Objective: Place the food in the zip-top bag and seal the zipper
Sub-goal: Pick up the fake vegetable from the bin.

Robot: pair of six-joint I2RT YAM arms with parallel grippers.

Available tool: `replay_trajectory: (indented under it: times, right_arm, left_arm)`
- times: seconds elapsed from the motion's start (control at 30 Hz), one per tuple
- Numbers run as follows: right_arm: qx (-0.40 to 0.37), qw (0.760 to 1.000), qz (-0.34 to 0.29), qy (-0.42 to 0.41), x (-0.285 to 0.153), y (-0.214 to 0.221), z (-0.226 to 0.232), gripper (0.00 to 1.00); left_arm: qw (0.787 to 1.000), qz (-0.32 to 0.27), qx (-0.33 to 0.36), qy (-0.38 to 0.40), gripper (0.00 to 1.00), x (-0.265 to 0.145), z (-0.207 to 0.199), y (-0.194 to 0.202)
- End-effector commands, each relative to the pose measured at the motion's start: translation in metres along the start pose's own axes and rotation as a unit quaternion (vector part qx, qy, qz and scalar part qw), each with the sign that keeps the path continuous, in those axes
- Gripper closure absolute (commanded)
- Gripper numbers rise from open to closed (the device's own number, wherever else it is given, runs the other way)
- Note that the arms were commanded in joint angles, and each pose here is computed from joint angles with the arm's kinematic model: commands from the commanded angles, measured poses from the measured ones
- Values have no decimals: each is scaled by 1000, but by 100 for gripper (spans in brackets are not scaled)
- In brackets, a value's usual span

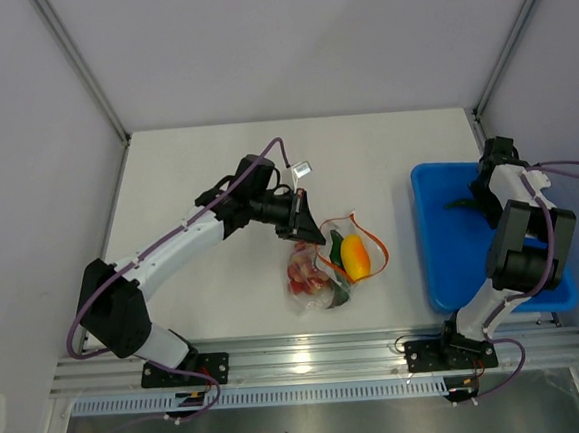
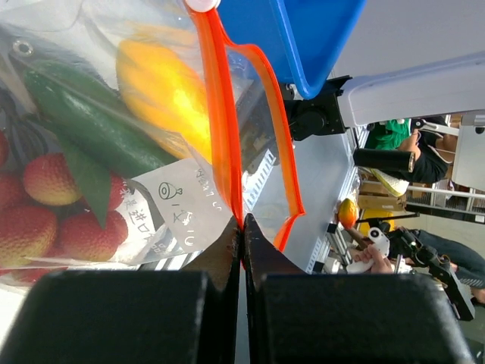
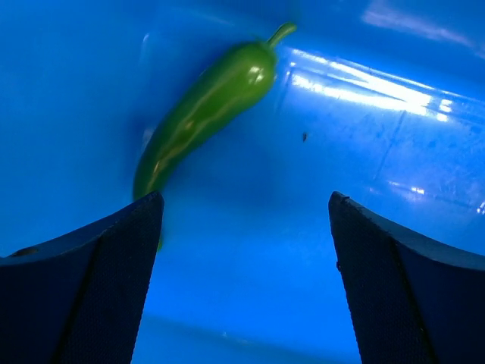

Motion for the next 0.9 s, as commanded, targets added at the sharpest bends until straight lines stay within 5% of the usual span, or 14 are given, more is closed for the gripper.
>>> replay_trajectory:
  times: [0.0, 0.57, 0.87]
  right_arm:
    - [40, 998, -47, 0, 10, -15, 8, 9]
    - [66, 994, -79, 35, 48, -20, 22, 2]
    - [19, 994, -68, 82, 62, -8, 7, 9]
  left_arm:
    - [998, -26, 48, 29, 99, -11, -15, -12]
    - [998, -19, 43, 45, 99, -7, -12, -17]
    - [998, -18, 34, 41, 99, -8, -6, -20]
Point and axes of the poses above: each gripper's point midway between its finger pads, its own x axis out along the fingers, its own z axis along the line the jaws close on, y = z × x, the point moved 5 cm from there along -x, back along the fingers, and after that the axes turned 11 degrees about x, right-handed, at the moved point
